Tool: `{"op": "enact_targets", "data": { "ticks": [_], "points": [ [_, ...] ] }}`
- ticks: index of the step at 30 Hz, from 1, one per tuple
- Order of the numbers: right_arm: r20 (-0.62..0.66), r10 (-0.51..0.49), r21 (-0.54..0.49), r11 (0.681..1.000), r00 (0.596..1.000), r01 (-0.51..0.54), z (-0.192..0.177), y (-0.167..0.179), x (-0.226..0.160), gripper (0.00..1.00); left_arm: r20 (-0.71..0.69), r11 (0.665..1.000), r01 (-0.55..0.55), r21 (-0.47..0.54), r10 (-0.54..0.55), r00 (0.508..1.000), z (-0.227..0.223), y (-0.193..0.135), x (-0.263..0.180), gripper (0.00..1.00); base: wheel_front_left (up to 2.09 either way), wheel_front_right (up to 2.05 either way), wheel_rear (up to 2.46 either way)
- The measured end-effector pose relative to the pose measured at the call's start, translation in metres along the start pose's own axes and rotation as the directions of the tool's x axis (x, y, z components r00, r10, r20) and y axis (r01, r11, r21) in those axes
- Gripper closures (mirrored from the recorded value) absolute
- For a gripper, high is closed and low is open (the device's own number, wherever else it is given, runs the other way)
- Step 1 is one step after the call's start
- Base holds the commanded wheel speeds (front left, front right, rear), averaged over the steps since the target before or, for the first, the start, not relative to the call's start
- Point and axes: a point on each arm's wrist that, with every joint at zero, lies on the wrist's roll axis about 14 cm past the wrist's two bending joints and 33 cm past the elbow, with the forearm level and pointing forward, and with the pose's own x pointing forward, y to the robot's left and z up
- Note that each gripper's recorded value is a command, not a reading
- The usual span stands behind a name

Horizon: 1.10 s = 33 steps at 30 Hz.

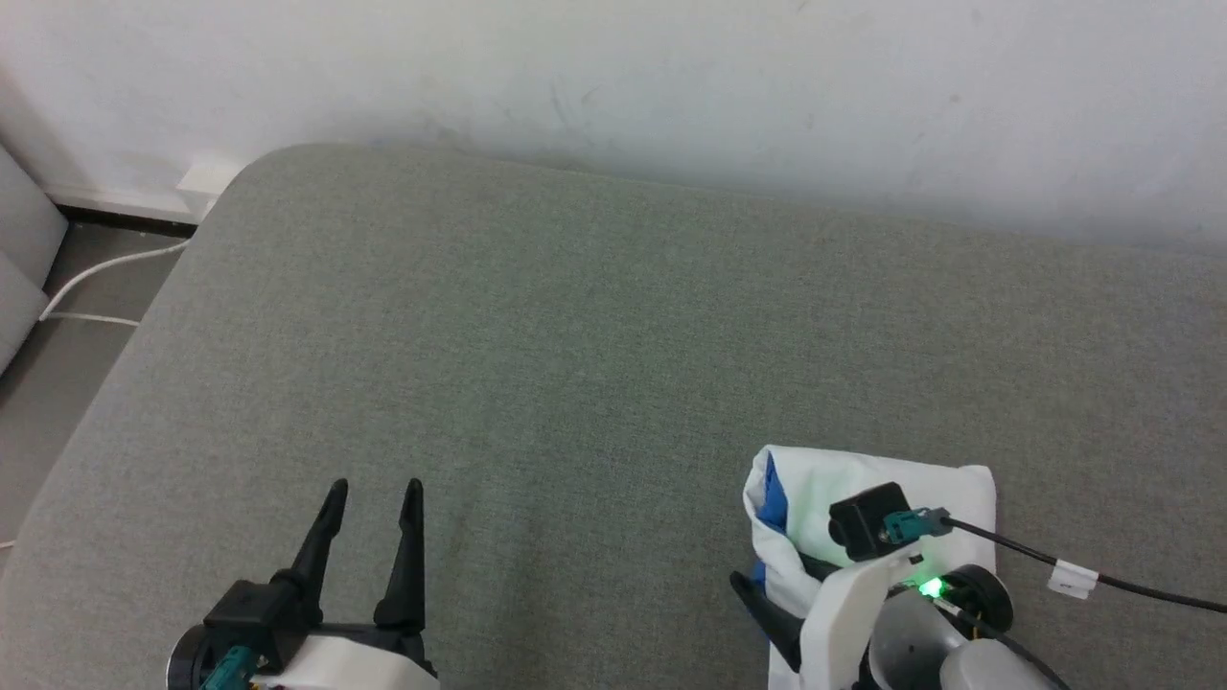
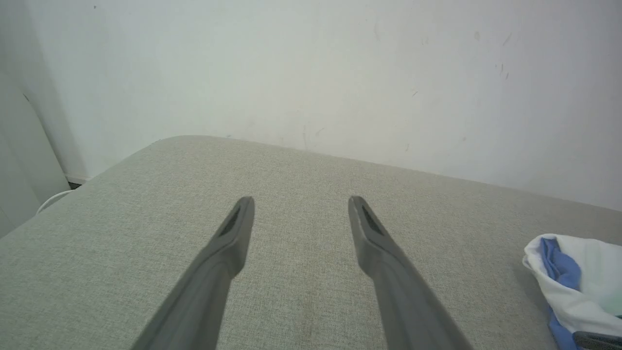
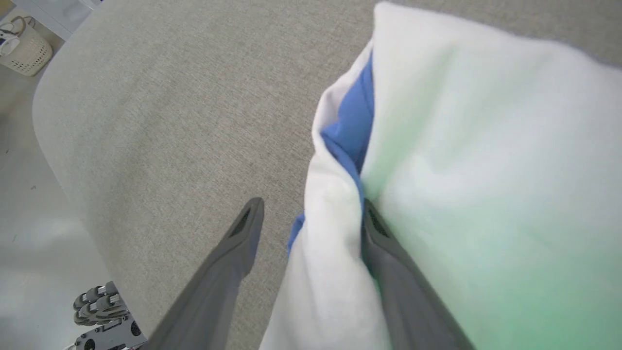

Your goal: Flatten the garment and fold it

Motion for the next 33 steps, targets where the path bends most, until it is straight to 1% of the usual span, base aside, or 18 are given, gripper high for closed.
{"op": "enact_targets", "data": {
  "ticks": [4, 8, 11, 13, 15, 17, 19, 21, 24, 26, 27, 29, 31, 33],
  "points": [
    [0.026, 0.06, -0.006, 0.998, 0.998, -0.06, 0.008, 0.018, 0.0, 0.0, 0.005, 1.0, 0.008, -0.002, -0.008, 1.0, 0.001, -0.002, 0.003, 0.0, 0.0, 0.0, 0.0],
    [0.1, 0.102, -0.03, 0.995, 0.99, -0.1, 0.032, 0.029, -0.009, 0.0, 0.015, 1.0, 0.023, -0.005, -0.023, 1.0, 0.003, -0.006, 0.004, 0.0, 0.0, 0.0, 0.0],
    [0.192, 0.092, -0.068, 0.994, 0.977, -0.08, 0.062, 0.021, -0.022, 0.0, 0.026, 0.999, 0.038, -0.007, -0.038, 0.999, 0.006, -0.01, 0.006, 0.0, 0.0, 0.0, 0.0],
    [0.298, 0.048, -0.134, 0.991, 0.953, -0.008, 0.091, 0.004, -0.037, 0.0, 0.033, 0.999, 0.053, -0.009, -0.053, 0.998, 0.008, -0.014, 0.008, 0.0, 0.0, 0.0, 0.0],
    [0.397, -0.018, -0.181, 0.979, 0.918, 0.097, 0.12, -0.022, -0.056, 0.0, 0.041, 0.998, 0.067, -0.01, -0.067, 0.997, 0.01, -0.019, 0.01, 0.0, 0.0, 0.0, 0.0],
    [0.479, -0.075, -0.211, 0.957, 0.875, 0.198, 0.142, -0.044, -0.076, 0.0, 0.049, 0.996, 0.083, -0.01, -0.083, 0.995, 0.012, -0.023, 0.013, 0.0, 0.0, 0.0, 0.0],
    [0.546, -0.127, -0.25, 0.919, 0.828, 0.306, 0.159, -0.065, -0.097, 0.0, 0.054, 0.995, 0.098, -0.009, -0.098, 0.994, 0.014, -0.027, 0.015, 0.0, 0.0, 0.0, 0.0],
    [0.607, -0.173, -0.278, 0.868, 0.776, 0.411, 0.172, -0.085, -0.119, 0.0, 0.061, 0.993, 0.114, -0.009, -0.113, 0.992, 0.016, -0.032, 0.017, 0.0, 0.0, 0.0, 0.0],
    [0.69, -0.226, -0.266, 0.805, 0.688, 0.53, 0.187, -0.11, -0.15, 0.0, 0.077, 0.991, 0.13, -0.009, -0.129, 0.989, 0.021, -0.037, 0.02, 0.0, 0.0, 0.0, 0.0],
    [0.731, -0.245, -0.248, 0.774, 0.637, 0.583, 0.191, -0.12, -0.166, 0.0, 0.087, 0.991, 0.136, -0.008, -0.135, 0.987, 0.024, -0.039, 0.022, 0.0, 0.0, 0.0, 0.0],
    [0.747, -0.257, -0.23, 0.765, 0.613, 0.601, 0.19, -0.125, -0.172, 0.0, 0.09, 0.99, 0.137, -0.007, -0.136, 0.987, 0.025, -0.04, 0.023, 0.0, 0.0, 0.0, 0.0],
    [0.766, -0.281, -0.194, 0.757, 0.579, 0.624, 0.182, -0.132, -0.18, 0.0, 0.096, 0.99, 0.141, -0.007, -0.14, 0.986, 0.027, -0.041, 0.024, 0.0, 0.0, 0.0, 0.0],
    [0.785, -0.307, -0.141, 0.758, 0.538, 0.637, 0.172, -0.136, -0.187, 0.0, 0.101, 0.99, 0.142, -0.006, -0.141, 0.985, 0.029, -0.042, 0.025, 0.0, 0.0, 0.0, 0.0],
    [0.797, -0.327, -0.094, 0.762, 0.507, 0.641, 0.16, -0.136, -0.191, 0.0, 0.108, 0.99, 0.14, -0.005, -0.139, 0.984, 0.031, -0.042, 0.026, 0.0, 0.0, 0.0, 0.0]
  ]
}}
